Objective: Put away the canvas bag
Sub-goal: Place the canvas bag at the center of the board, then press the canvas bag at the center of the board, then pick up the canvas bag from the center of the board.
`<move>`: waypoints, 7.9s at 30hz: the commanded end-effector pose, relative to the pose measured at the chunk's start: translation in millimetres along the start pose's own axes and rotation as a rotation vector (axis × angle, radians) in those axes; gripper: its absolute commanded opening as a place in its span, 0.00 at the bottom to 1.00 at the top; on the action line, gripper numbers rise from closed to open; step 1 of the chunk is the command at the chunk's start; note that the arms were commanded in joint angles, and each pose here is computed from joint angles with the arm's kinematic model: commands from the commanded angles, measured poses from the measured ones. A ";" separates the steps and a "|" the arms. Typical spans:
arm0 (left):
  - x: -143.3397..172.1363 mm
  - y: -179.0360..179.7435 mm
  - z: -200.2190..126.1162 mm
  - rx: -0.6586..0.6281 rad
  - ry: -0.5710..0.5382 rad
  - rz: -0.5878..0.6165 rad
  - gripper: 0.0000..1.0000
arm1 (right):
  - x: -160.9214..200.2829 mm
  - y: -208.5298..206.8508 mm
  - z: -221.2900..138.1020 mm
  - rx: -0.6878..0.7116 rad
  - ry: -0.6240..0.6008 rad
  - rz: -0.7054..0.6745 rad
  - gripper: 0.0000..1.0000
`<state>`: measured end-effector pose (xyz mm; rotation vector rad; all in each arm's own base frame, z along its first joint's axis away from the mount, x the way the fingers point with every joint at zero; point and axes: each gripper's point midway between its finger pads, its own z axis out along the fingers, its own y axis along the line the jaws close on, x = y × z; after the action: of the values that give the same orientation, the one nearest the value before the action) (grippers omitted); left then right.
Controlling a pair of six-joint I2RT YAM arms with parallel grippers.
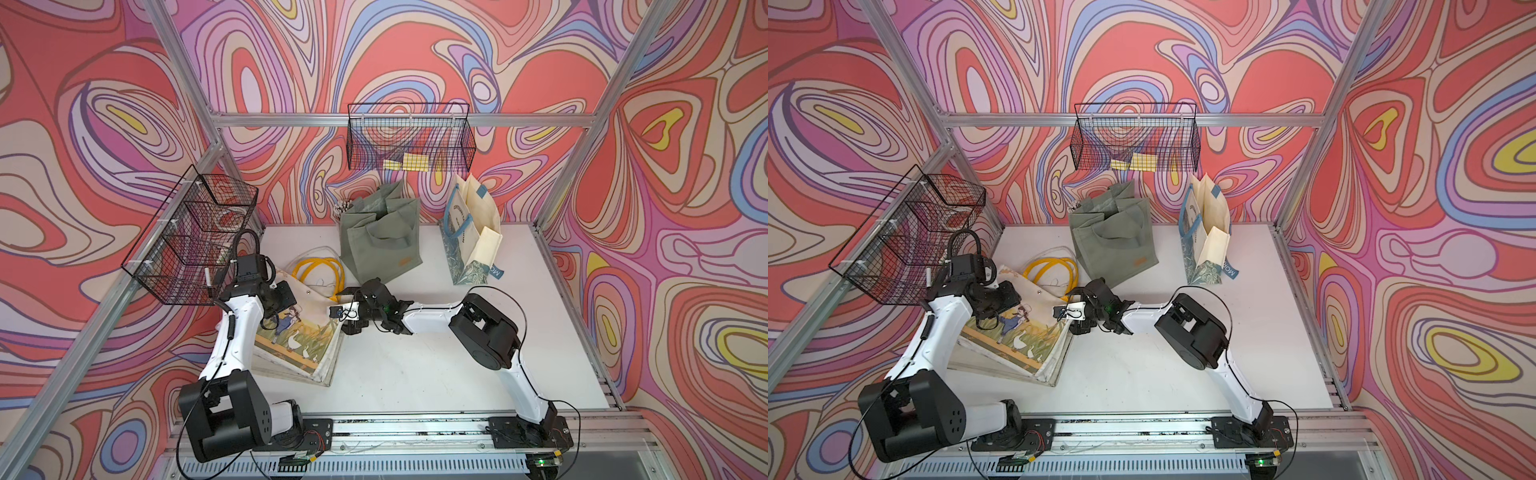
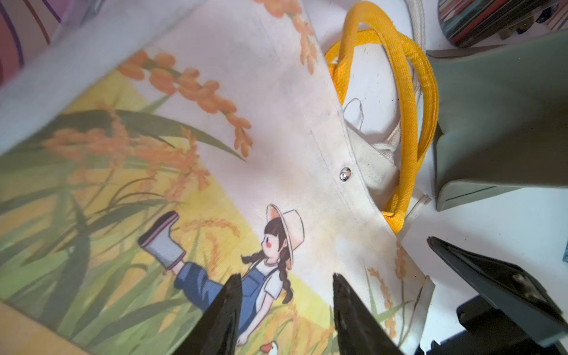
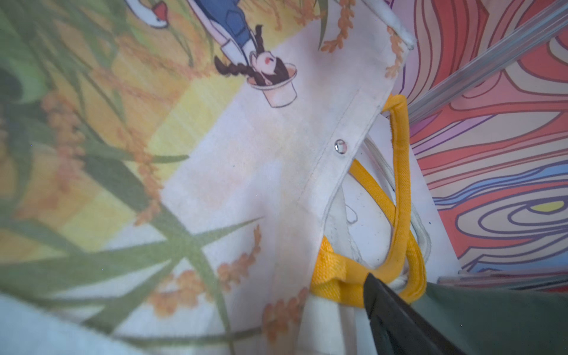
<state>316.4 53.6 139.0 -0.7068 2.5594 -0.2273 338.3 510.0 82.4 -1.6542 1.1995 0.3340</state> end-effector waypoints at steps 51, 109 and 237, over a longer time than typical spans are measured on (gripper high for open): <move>-41.0 81.3 3.5 -0.031 -0.137 -0.249 0.55 | -53.3 -11.2 -49.8 -0.256 0.237 1.093 0.47; -53.9 10.3 -113.4 -0.125 -0.335 0.221 0.57 | -3.0 -48.0 -22.0 -0.045 0.271 1.542 0.00; -17.2 -59.3 -30.5 -0.138 -0.336 0.470 0.61 | -99.1 -48.0 -108.9 0.062 0.064 0.638 0.36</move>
<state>336.0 40.3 173.4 -0.2848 2.4176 0.2760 271.6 509.0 250.2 -1.3012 1.5301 0.6778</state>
